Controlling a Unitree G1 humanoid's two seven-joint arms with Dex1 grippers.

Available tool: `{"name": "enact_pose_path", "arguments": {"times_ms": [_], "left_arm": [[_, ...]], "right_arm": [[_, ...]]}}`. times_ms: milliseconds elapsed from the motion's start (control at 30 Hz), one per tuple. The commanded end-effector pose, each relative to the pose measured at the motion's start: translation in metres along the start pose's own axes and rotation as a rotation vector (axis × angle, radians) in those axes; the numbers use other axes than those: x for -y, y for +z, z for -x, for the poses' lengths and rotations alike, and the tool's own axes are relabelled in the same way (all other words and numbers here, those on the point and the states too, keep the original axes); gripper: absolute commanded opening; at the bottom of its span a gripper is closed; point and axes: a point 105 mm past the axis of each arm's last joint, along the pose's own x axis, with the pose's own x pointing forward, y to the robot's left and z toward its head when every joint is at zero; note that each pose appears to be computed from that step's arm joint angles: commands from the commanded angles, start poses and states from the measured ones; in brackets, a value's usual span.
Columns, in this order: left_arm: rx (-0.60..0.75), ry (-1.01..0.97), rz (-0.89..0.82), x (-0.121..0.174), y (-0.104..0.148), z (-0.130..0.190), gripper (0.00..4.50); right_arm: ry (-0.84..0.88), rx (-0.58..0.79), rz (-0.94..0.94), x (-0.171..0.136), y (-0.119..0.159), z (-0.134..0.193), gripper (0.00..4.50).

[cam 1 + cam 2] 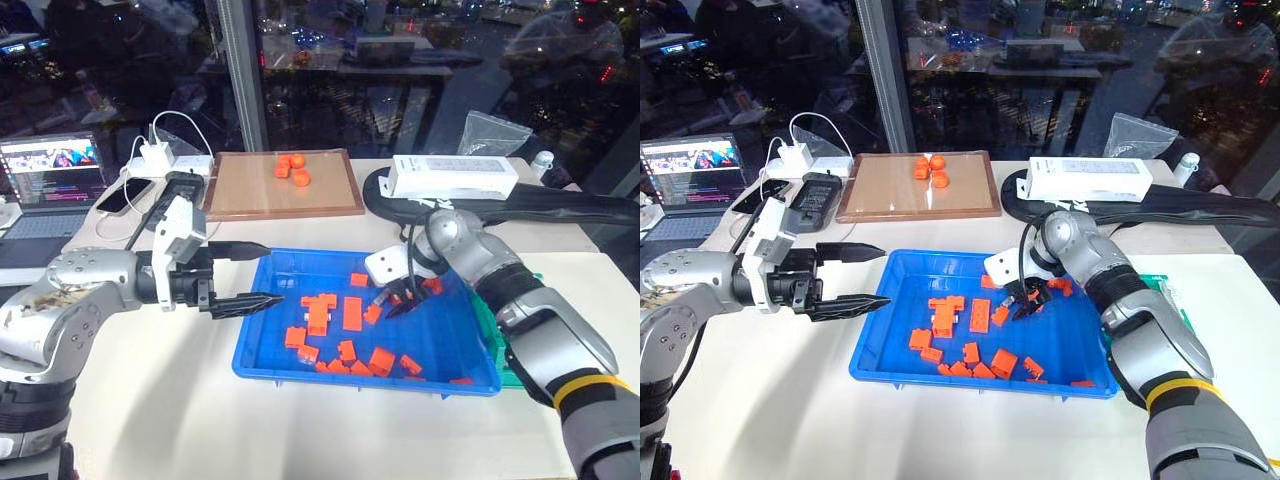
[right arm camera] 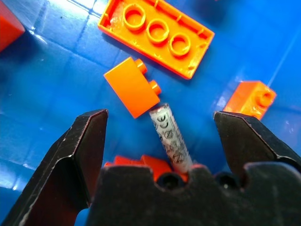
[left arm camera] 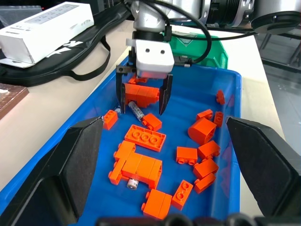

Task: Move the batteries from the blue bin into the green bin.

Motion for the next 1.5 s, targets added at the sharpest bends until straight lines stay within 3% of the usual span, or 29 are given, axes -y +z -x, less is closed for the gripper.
{"name": "enact_pose_path", "arguments": {"times_ms": [33,333,733,767,800,1033,1500], "left_arm": [[0.022,0.006,-0.033,0.004,0.009,0.001,4.50],[0.031,0.019,-0.038,0.000,0.011,0.000,4.50],[0.030,-0.022,-0.044,-0.006,0.012,-0.006,4.50],[0.029,-0.026,-0.045,-0.007,0.012,-0.007,4.50],[0.030,-0.032,-0.045,-0.007,0.012,-0.008,4.50],[0.030,-0.045,-0.054,-0.008,0.013,-0.009,4.50],[0.022,-0.033,-0.046,-0.004,0.010,-0.006,4.50]], "right_arm": [[0.024,-0.023,-0.053,0.001,-0.005,0.005,3.12],[0.042,-0.048,-0.094,-0.003,-0.012,0.005,0.05],[-0.041,0.104,-0.134,-0.003,0.018,0.046,0.05],[-0.050,0.099,-0.147,-0.003,0.016,0.048,0.60],[-0.066,0.082,-0.151,-0.003,0.012,0.049,0.75],[-0.118,0.000,-0.154,0.003,-0.005,0.040,3.15],[-0.147,-0.083,-0.180,0.018,-0.021,0.020,3.15]]}}
